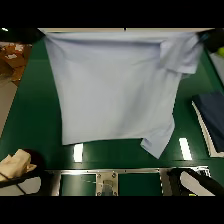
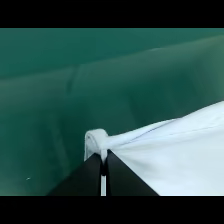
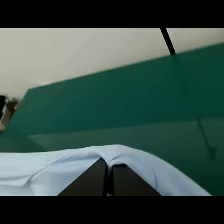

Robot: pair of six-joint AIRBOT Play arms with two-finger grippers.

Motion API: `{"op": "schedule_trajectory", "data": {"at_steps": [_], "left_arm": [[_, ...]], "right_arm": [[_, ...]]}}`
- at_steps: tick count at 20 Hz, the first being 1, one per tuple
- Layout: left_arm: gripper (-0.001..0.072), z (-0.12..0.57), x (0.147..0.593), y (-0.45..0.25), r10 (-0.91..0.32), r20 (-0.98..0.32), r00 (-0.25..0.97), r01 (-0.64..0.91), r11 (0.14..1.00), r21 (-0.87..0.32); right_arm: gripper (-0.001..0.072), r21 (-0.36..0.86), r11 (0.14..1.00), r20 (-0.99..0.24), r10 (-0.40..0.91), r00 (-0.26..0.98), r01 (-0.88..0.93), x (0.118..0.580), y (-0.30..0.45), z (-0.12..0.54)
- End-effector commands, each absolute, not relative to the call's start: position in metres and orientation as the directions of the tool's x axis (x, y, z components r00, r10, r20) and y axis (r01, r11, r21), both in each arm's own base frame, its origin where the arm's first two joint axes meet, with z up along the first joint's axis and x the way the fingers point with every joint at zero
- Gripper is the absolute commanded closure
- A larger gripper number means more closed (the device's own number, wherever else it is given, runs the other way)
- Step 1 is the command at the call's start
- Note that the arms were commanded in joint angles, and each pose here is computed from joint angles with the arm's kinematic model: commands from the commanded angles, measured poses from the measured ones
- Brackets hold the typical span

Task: Fold the shirts.

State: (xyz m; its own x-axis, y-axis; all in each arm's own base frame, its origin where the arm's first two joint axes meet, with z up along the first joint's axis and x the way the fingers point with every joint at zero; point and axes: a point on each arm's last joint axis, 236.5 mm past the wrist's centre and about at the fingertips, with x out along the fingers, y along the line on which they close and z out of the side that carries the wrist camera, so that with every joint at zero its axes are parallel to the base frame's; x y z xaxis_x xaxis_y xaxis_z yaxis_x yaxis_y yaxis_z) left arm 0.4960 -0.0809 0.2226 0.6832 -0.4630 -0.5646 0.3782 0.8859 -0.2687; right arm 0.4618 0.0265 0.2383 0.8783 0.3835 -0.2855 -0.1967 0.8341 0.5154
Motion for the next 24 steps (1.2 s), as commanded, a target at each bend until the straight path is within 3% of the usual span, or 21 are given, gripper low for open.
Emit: {"op": "schedule_trajectory", "data": {"at_steps": [1,7,8,9,10,12,13,14,15,16,19,22,24], "left_arm": [[0.0688,0.115,0.548,-0.101,-0.479,-0.642,0.598,0.326,0.878,-0.351],[0.0685,0.016,0.566,-0.126,-0.491,-0.720,0.491,0.289,0.871,-0.398],[0.0635,0.006,0.565,-0.126,-0.492,-0.729,0.477,0.269,0.871,-0.412],[0.0323,0.003,0.565,-0.121,-0.484,-0.735,0.474,0.251,0.875,-0.414],[0.0183,0.004,0.564,-0.115,-0.481,-0.739,0.471,0.228,0.876,-0.425],[0.0186,0.010,0.550,-0.094,-0.481,-0.775,0.410,0.227,0.877,-0.424],[0.0188,0.013,0.538,-0.077,-0.473,-0.803,0.363,0.210,0.881,-0.424],[0.0271,0.016,0.526,-0.062,-0.473,-0.822,0.317,0.176,0.881,-0.440],[0.0531,0.019,0.514,-0.049,-0.482,-0.832,0.273,0.156,0.876,-0.457],[0.0686,0.022,0.502,-0.038,-0.489,-0.840,0.236,0.141,0.872,-0.469],[0.0688,0.025,0.473,-0.021,-0.494,-0.857,0.148,0.091,0.869,-0.486],[0.0688,0.020,0.436,-0.017,-0.469,-0.881,0.063,0.065,0.883,-0.466],[0.0688,0.010,0.411,-0.020,-0.463,-0.885,0.044,0.041,0.886,-0.461]], "right_arm": [[0.0694,0.552,0.829,-0.434,0.381,0.817,-0.093,0.516,0.047,0.116],[0.0694,0.586,0.811,-0.589,0.421,0.690,0.005,0.553,0.065,-0.010],[0.0688,0.586,0.810,-0.598,0.417,0.685,0.018,0.553,0.061,-0.018],[0.0565,0.587,0.809,-0.600,0.410,0.688,0.029,0.554,0.053,-0.018],[0.0409,0.593,0.805,-0.597,0.410,0.690,0.035,0.554,0.042,-0.014],[0.0408,0.627,0.778,-0.594,0.451,0.666,0.032,0.542,0.014,0.002],[0.0484,0.652,0.757,-0.593,0.474,0.651,0.043,0.530,-0.002,0.009],[0.0553,0.677,0.733,-0.598,0.495,0.630,0.067,0.515,-0.018,0.013],[0.0553,0.686,0.723,-0.614,0.513,0.600,0.084,0.498,-0.033,0.014],[0.0553,0.688,0.719,-0.634,0.524,0.569,0.103,0.479,-0.043,0.013],[0.0547,0.643,0.739,-0.717,0.491,0.495,0.201,0.415,-0.069,-0.005],[0.0407,0.541,0.773,-0.817,0.390,0.424,0.332,0.340,-0.096,-0.031],[0.0331,0.496,0.749,-0.858,0.345,0.381,0.440,0.299,-0.110,-0.047]]}}
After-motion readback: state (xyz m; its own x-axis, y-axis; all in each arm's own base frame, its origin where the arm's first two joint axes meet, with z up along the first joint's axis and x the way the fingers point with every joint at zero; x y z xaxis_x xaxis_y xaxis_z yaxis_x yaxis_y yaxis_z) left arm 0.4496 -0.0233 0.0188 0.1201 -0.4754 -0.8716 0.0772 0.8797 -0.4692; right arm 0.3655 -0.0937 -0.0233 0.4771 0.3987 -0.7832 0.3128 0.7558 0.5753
